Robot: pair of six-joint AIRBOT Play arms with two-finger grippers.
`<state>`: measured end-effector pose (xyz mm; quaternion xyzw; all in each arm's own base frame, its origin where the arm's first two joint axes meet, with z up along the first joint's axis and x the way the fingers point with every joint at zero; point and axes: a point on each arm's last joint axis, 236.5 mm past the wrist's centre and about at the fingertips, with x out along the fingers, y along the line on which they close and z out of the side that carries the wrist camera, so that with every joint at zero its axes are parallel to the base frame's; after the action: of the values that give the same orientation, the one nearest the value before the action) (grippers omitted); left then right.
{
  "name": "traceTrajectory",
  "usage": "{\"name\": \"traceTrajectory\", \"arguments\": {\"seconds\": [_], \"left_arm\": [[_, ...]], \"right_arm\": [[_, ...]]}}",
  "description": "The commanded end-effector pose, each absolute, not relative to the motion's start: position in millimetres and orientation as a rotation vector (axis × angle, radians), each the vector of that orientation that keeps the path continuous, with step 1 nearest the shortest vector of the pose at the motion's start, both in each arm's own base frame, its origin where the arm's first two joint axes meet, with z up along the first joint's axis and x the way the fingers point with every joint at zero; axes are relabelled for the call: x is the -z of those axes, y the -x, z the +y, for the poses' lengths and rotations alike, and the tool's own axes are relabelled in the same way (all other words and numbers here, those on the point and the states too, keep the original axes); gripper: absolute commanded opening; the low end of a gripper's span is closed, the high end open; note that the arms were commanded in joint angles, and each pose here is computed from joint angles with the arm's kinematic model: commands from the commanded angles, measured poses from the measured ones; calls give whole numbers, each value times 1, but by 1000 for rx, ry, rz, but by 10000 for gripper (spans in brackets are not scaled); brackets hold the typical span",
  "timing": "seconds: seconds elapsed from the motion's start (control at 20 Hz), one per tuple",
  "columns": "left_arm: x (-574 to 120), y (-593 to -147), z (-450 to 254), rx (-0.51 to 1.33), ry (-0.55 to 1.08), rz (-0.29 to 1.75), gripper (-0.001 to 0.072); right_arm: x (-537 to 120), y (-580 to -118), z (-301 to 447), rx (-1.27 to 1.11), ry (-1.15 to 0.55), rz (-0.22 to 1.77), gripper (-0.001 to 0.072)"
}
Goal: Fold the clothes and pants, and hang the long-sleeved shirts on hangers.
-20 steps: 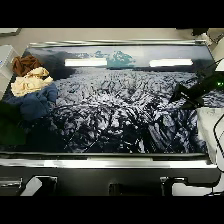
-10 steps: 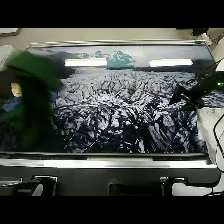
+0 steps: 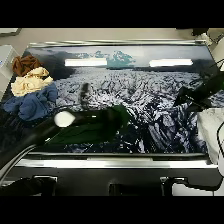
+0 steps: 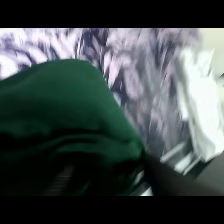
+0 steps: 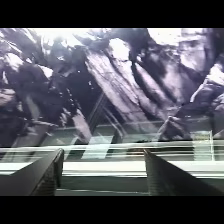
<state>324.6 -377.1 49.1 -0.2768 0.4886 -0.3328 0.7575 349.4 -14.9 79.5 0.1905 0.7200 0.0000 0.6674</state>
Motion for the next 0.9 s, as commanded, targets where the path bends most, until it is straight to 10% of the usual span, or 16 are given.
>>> {"name": "traceTrajectory", "arguments": {"seconds": [0.0,0.25,0.45,0.85], "left_arm": [[-19,-310,-389,838,501,1347,708],[-54,-373,-184,502,376,1340,707],[-27,-303,7,61,304,1496,706],[76,-203,3,-13,747,1570,705]], "right_arm": [[-84,-348,-17,11,-418,1611,621],[-55,-341,48,-155,-313,1667,710],[8,-331,101,-249,-190,1676,710],[51,-310,90,-168,-152,1745,707]]}}
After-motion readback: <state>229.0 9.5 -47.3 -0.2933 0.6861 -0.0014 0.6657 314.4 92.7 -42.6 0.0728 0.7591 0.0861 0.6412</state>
